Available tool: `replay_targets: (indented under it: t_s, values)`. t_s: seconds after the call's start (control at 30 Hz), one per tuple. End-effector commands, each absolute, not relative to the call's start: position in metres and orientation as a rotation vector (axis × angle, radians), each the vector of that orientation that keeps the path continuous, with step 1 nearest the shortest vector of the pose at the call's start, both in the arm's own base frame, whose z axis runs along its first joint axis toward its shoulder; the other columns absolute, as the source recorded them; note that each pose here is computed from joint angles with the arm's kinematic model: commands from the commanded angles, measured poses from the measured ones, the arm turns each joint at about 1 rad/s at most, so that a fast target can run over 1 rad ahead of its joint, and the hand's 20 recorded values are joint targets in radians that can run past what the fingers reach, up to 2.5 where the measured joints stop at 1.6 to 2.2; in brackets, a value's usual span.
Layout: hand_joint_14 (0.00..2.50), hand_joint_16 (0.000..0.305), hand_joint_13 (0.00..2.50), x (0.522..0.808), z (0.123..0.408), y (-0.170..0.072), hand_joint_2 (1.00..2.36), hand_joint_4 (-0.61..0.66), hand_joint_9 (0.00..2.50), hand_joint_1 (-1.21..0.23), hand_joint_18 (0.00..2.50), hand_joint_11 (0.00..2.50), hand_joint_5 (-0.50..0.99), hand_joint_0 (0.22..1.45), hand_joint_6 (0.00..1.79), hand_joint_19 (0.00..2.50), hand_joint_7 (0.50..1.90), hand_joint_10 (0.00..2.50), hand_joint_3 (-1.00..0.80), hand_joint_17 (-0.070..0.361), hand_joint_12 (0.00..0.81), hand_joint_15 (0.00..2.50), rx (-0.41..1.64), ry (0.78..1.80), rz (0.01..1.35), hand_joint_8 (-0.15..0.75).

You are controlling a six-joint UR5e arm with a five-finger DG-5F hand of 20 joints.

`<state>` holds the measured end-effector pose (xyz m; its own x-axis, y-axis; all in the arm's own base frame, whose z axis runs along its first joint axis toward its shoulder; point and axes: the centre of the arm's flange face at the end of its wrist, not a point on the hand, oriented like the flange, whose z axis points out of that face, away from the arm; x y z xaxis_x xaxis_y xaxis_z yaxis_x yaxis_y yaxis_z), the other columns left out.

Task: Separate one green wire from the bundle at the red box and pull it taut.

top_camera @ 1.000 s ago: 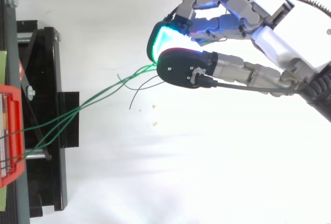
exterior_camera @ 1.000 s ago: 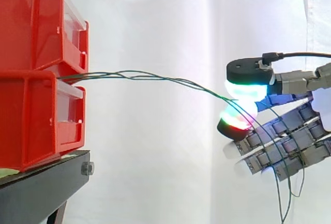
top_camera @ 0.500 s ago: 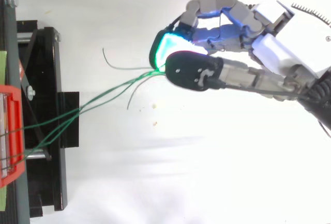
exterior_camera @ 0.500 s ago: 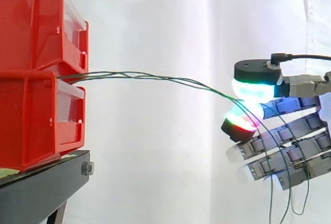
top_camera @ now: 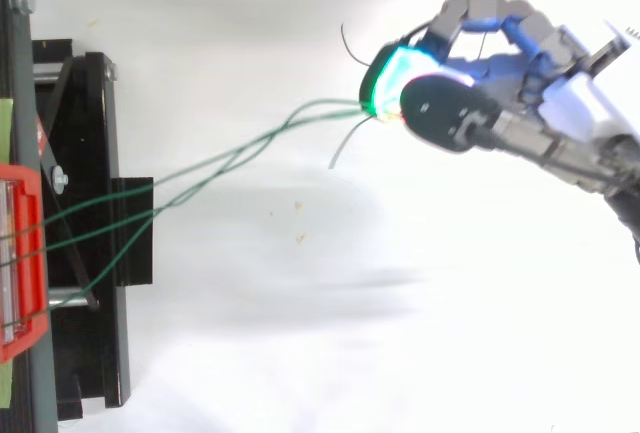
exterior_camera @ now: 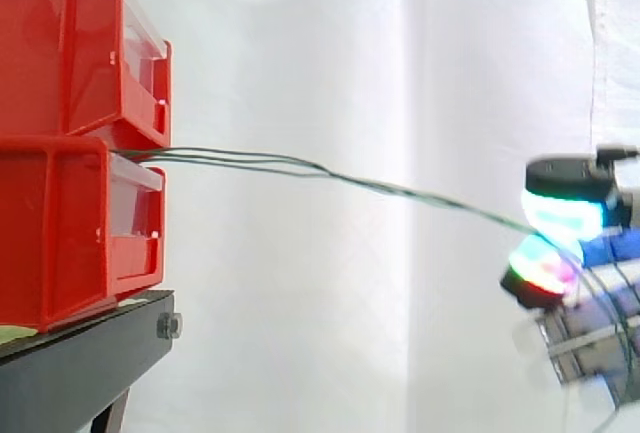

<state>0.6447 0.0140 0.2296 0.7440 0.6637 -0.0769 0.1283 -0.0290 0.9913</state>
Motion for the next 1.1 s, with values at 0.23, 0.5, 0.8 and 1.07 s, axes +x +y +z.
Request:
replay_targets:
  t_s: [0.23, 0.5, 0.8, 1.07]
  values:
    - [0.01, 0.051, 0.72, 0.671, 0.204, 0.028, 1.02, -0.02, 0.96, -0.72, 0.63, 0.28, -0.11, 0.61, 0.87, 0.51, 1.12, 0.01, -0.17, 0.115, 0.346, 0.34, 1.347, 0.982, 0.584, 0.241]
    - [0.01, 0.051, 0.72, 0.683, 0.207, 0.025, 1.02, -0.02, 0.96, -0.72, 0.63, 0.29, -0.11, 0.61, 0.87, 0.51, 1.13, 0.01, -0.17, 0.115, 0.347, 0.34, 1.239, 1.069, 0.61, 0.238]
    - [0.01, 0.051, 0.72, 0.683, 0.208, 0.024, 1.02, -0.02, 0.96, -0.72, 0.63, 0.29, -0.11, 0.61, 0.87, 0.52, 1.12, 0.01, -0.17, 0.115, 0.347, 0.34, 1.201, 1.104, 0.557, 0.237]
    - [0.01, 0.051, 0.72, 0.685, 0.217, 0.026, 1.02, -0.02, 0.96, -0.72, 0.63, 0.28, -0.11, 0.61, 0.87, 0.52, 1.12, 0.01, -0.17, 0.115, 0.348, 0.34, 1.165, 1.135, 0.447, 0.24]
